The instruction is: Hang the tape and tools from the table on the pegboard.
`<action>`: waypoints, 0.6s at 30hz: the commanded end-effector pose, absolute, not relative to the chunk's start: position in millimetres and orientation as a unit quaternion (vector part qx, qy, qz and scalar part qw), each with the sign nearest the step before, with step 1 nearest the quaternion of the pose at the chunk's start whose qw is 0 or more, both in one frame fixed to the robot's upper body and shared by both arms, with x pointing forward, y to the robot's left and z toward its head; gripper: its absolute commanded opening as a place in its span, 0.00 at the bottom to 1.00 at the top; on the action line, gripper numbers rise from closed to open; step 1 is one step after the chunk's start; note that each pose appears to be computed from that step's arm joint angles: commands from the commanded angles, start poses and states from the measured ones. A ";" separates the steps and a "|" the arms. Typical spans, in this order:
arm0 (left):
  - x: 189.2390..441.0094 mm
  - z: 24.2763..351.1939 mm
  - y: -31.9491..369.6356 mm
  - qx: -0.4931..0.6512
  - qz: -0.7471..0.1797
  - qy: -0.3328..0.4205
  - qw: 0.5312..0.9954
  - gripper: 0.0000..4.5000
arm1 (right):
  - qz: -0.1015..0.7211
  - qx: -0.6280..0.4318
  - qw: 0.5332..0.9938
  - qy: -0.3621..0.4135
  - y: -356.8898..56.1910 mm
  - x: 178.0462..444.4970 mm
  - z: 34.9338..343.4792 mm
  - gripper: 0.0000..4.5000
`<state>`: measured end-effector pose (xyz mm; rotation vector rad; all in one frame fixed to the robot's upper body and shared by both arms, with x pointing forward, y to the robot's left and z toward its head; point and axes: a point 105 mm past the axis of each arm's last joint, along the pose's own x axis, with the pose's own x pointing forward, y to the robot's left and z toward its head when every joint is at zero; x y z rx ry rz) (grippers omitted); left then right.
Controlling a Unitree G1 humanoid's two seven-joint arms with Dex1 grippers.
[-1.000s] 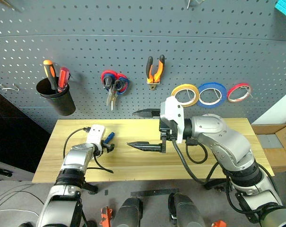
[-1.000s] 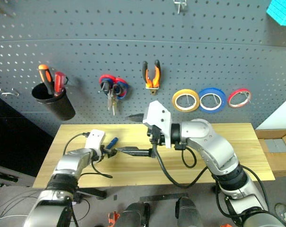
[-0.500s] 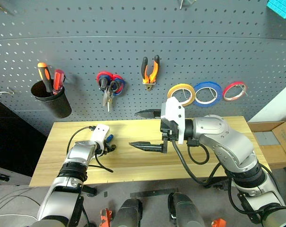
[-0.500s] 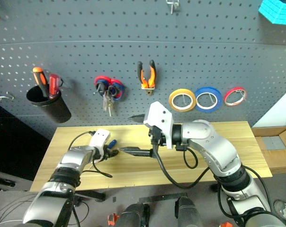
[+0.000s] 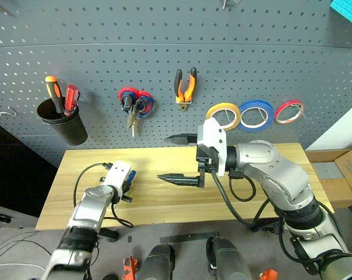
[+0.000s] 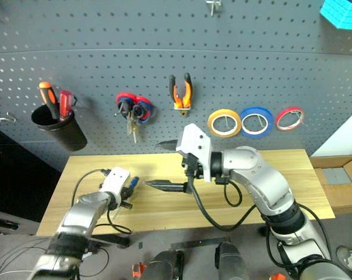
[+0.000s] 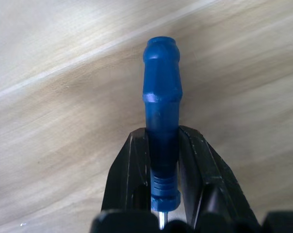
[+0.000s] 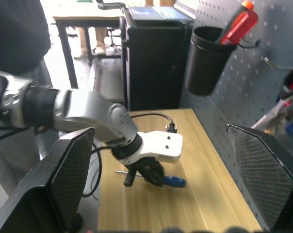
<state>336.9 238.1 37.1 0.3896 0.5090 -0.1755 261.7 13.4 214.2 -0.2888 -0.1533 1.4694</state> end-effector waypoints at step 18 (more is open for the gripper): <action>296.6 332.3 255.3 0.123 0.046 -0.358 0.925 0.10 | 0.718 -0.117 0.672 -0.142 27.6 252.4 246.6 1.00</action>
